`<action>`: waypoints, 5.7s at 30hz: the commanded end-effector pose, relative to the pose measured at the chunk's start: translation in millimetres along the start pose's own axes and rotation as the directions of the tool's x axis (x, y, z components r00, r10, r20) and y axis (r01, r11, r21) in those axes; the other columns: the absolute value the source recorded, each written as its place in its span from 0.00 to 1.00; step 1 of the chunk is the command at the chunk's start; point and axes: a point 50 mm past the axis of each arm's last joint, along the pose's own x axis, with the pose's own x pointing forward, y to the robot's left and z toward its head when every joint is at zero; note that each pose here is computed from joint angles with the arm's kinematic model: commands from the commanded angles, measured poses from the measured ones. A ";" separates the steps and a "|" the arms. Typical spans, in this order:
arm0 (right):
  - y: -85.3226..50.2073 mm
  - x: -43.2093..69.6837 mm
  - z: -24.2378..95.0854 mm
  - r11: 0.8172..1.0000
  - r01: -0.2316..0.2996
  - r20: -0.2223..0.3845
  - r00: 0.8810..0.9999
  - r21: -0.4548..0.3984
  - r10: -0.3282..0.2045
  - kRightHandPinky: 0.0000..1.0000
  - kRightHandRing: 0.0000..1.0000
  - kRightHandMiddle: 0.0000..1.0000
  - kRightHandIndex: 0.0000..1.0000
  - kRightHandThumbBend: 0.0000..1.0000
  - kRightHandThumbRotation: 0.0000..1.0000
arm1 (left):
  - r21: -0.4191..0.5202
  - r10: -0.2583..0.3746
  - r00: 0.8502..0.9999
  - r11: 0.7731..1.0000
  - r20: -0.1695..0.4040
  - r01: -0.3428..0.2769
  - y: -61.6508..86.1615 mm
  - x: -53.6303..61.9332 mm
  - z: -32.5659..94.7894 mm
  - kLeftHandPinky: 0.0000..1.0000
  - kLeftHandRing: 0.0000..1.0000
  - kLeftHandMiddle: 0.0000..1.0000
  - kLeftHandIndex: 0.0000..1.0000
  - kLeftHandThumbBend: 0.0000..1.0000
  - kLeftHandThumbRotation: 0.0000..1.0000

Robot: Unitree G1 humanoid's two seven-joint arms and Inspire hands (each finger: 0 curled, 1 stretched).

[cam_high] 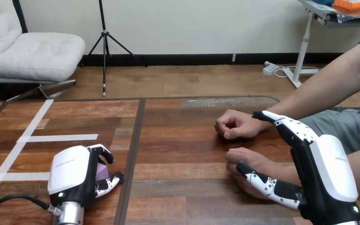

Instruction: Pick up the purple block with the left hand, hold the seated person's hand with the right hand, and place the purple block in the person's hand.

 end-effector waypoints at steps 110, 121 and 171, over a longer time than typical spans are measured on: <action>-12.2 11.7 7.4 0.999 0.050 0.061 0.997 -0.010 -0.049 0.83 0.82 0.81 0.79 0.63 0.26 | -0.771 -0.005 1.000 0.636 -0.017 -0.010 7.3 -14.0 10.8 0.31 0.38 0.46 0.48 0.86 0.05; -12.0 12.0 7.9 0.999 0.047 0.057 0.997 -0.008 -0.047 0.82 0.82 0.81 0.80 0.63 0.25 | -0.807 0.007 1.000 0.590 0.020 0.012 9.7 -15.4 13.8 0.31 0.38 0.47 0.48 0.91 0.10; -19.5 14.4 6.5 0.998 0.016 0.043 0.999 -0.058 -0.013 0.86 0.84 0.84 0.83 0.69 0.17 | -0.870 0.101 0.990 0.492 0.100 0.037 19.7 -22.4 32.2 0.33 0.40 0.48 0.49 0.89 0.12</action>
